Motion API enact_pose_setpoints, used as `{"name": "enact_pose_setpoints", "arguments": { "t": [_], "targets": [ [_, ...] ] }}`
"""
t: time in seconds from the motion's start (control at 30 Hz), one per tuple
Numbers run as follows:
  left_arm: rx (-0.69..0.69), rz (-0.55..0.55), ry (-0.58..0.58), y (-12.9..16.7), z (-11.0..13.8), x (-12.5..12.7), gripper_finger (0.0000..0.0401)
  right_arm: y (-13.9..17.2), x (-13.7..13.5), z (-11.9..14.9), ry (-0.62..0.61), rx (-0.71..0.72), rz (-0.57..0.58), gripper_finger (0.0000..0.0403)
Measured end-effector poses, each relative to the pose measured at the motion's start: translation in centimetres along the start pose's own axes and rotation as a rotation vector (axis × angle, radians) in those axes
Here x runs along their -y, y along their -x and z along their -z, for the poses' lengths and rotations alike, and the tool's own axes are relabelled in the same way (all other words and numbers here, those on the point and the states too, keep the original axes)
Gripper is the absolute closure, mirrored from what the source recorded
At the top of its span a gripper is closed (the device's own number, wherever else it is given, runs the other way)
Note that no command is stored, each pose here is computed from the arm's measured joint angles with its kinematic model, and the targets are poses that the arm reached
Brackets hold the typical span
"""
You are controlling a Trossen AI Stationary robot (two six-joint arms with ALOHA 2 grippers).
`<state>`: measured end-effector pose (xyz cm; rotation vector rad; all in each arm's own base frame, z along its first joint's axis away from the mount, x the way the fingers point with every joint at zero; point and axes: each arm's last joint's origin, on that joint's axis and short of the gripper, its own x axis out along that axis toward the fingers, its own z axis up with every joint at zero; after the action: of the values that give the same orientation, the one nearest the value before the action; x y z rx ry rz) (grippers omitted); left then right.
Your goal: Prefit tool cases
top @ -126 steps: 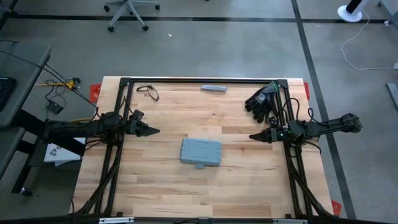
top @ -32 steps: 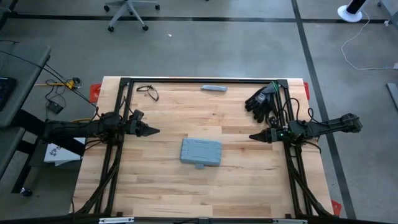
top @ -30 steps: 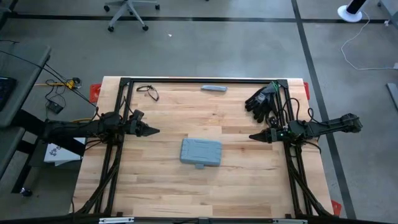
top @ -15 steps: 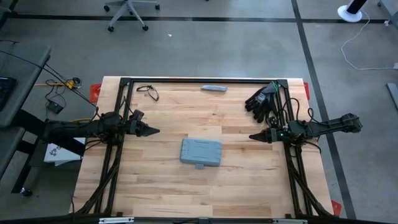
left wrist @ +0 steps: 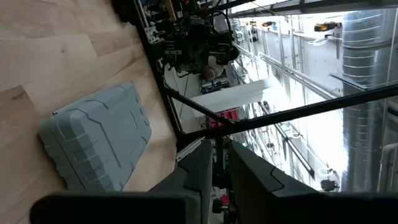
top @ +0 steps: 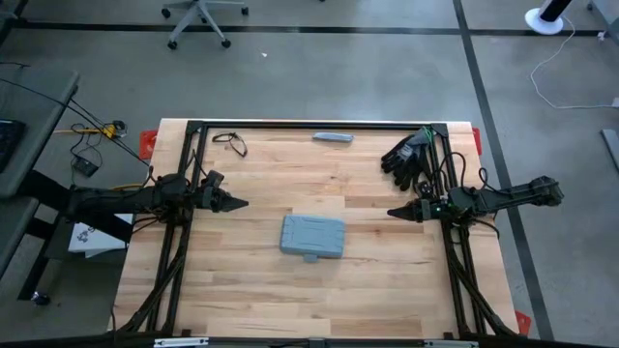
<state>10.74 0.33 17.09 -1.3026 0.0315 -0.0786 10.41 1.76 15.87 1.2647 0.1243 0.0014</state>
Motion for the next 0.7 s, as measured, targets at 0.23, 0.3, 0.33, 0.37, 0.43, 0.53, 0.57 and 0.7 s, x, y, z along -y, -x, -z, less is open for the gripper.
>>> {"name": "enact_pose_setpoints", "arguments": {
  "t": [0.23, 0.3, 0.33, 0.37, 0.43, 0.53, 0.57, 0.7],
  "targets": [
    [0.000, 0.000, 0.000, 0.00, 0.00, 0.00, 0.0352, 0.00, 0.01, 0.00, 0.000, 0.000, 0.000, 0.0403],
    [0.000, 0.000, 0.000, 0.00, 0.00, 0.00, 0.0352, 0.00, 0.00, 0.00, 0.000, 0.000, 0.000, 0.0403],
    [0.000, 0.000, 0.000, 0.00, 0.00, 0.00, 0.0352, 0.00, 0.01, 0.00, 0.000, 0.000, 0.000, 0.0403],
    [0.000, 0.000, 0.000, 0.00, 0.00, 0.00, 0.0352, 0.00, 0.00, 0.00, 0.000, 0.000, 0.000, 0.0403],
    [0.000, 0.000, 0.000, 0.00, 0.00, 0.00, 0.0352, 0.00, 0.00, 0.00, 0.000, 0.000, 0.000, 0.0403],
    [0.000, 0.000, 0.000, 0.00, 0.00, 0.01, 0.0352, 0.00, 0.00, 0.00, 0.000, 0.000, 0.000, 0.0403],
    [0.000, 0.000, 0.000, 0.00, 0.00, 0.00, 0.0352, 0.00, 0.01, 0.00, 0.000, 0.000, 0.000, 0.0403],
    [0.064, -0.019, -0.034, 0.00, -0.19, -0.05, 0.0352, 0.00, 0.01, 0.00, 0.000, 0.000, 0.000, 0.0403]
  ]
}}
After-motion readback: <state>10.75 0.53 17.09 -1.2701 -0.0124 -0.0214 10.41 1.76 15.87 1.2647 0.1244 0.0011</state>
